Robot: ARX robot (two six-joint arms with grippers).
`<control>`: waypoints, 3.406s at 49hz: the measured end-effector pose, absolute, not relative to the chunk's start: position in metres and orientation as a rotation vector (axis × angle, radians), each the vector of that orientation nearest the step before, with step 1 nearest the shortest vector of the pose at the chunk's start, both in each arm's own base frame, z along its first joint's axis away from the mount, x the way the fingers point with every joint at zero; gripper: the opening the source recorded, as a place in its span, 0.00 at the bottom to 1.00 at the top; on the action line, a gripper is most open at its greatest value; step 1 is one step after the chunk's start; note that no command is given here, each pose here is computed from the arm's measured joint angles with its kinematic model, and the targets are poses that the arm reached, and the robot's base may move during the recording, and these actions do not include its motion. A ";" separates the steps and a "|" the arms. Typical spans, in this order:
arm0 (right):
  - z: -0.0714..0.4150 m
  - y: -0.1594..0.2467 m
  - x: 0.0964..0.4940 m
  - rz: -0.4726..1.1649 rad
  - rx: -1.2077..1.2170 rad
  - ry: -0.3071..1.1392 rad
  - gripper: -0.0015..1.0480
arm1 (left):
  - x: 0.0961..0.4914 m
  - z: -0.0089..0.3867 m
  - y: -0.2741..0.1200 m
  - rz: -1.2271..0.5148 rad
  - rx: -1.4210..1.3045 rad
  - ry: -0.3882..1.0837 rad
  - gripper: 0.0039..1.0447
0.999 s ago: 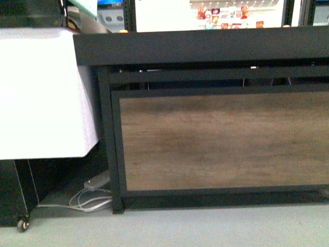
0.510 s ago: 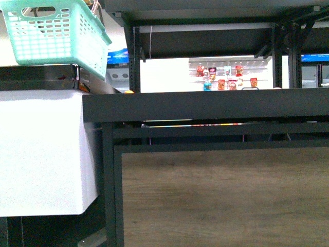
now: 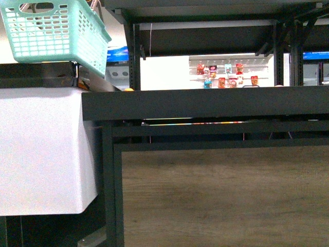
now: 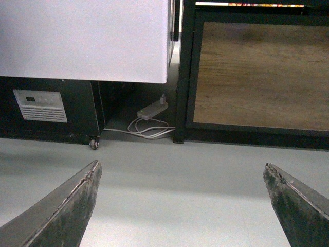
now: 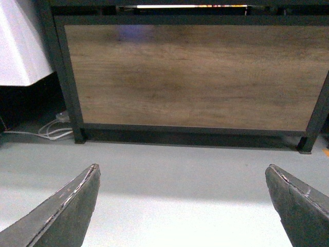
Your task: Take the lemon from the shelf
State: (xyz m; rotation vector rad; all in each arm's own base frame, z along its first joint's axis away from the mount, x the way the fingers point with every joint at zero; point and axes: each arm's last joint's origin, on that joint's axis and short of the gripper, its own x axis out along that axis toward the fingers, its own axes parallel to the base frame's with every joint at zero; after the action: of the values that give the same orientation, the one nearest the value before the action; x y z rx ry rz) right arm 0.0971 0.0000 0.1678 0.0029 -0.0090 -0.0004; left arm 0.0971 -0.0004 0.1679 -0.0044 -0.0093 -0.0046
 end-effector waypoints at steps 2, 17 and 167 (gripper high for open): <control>0.168 0.000 0.097 0.000 0.003 -0.009 0.93 | 0.097 0.168 0.000 -0.004 -0.004 -0.009 0.93; 0.168 0.000 0.097 0.000 0.003 -0.009 0.93 | 0.097 0.168 0.000 -0.005 -0.004 -0.009 0.93; 0.168 0.000 0.097 0.000 0.003 -0.009 0.93 | 0.097 0.168 0.000 -0.004 -0.004 -0.009 0.93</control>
State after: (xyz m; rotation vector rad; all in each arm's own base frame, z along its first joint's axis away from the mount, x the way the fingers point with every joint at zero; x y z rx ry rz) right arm 0.0971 0.0000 0.1677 0.0029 -0.0090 -0.0004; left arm 0.0971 -0.0004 0.1679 -0.0040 -0.0093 -0.0042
